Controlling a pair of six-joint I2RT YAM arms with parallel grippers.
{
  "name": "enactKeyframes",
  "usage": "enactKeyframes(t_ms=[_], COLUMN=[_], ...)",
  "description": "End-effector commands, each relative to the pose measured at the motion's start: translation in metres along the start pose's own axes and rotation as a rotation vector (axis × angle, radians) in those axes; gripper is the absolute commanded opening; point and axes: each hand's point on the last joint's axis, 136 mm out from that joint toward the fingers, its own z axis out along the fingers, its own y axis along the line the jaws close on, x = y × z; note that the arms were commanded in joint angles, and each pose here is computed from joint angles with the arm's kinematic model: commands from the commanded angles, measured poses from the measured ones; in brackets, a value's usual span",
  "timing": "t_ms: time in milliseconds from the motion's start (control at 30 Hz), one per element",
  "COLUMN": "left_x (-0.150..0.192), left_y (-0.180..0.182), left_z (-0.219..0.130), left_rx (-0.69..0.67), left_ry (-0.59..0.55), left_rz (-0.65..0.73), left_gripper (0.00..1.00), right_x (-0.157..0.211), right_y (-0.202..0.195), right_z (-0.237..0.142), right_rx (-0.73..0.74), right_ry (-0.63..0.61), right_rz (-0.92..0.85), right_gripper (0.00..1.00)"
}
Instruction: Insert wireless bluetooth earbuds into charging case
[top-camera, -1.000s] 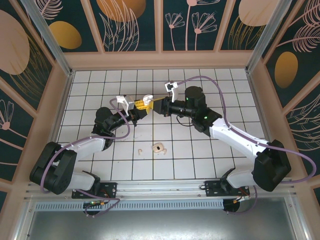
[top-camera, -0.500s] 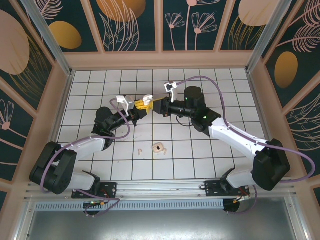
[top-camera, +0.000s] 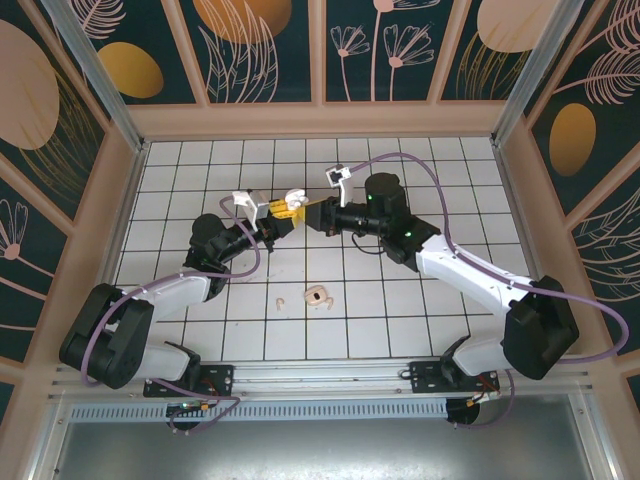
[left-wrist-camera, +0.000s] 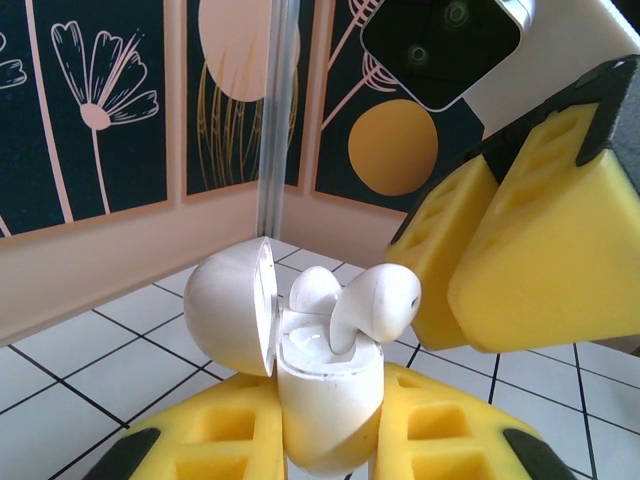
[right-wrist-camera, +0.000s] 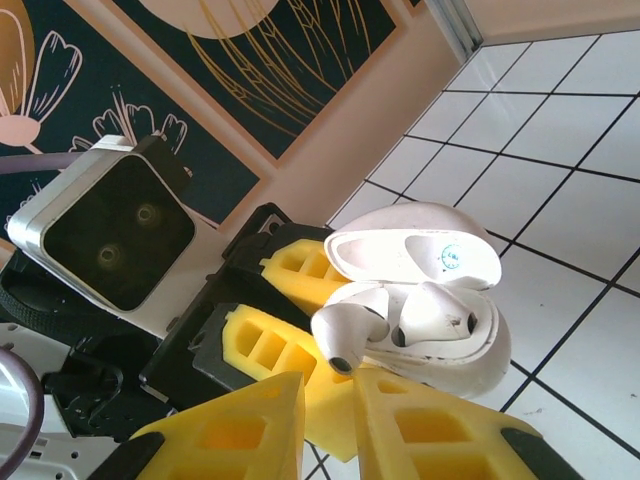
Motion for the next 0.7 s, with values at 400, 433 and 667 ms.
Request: enactKeyframes(t_ms=[400, 433, 667], left_x=[-0.023, -0.023, -0.025], left_y=[-0.008, -0.008, -0.009], left_z=[0.003, 0.003, 0.003], left_rx=[0.037, 0.037, 0.039], left_ry=[-0.053, -0.052, -0.056], left_rz=[0.073, 0.072, 0.076], left_gripper=[0.15, 0.15, 0.14], right_x=[-0.009, -0.009, -0.01], right_y=[0.008, 0.009, 0.008], right_z=[0.0, -0.001, -0.006], right_rx=[-0.004, -0.003, 0.008], right_ry=[-0.019, -0.018, -0.031], right_rz=[-0.033, -0.032, -0.034], right_gripper=[0.28, 0.3, 0.37])
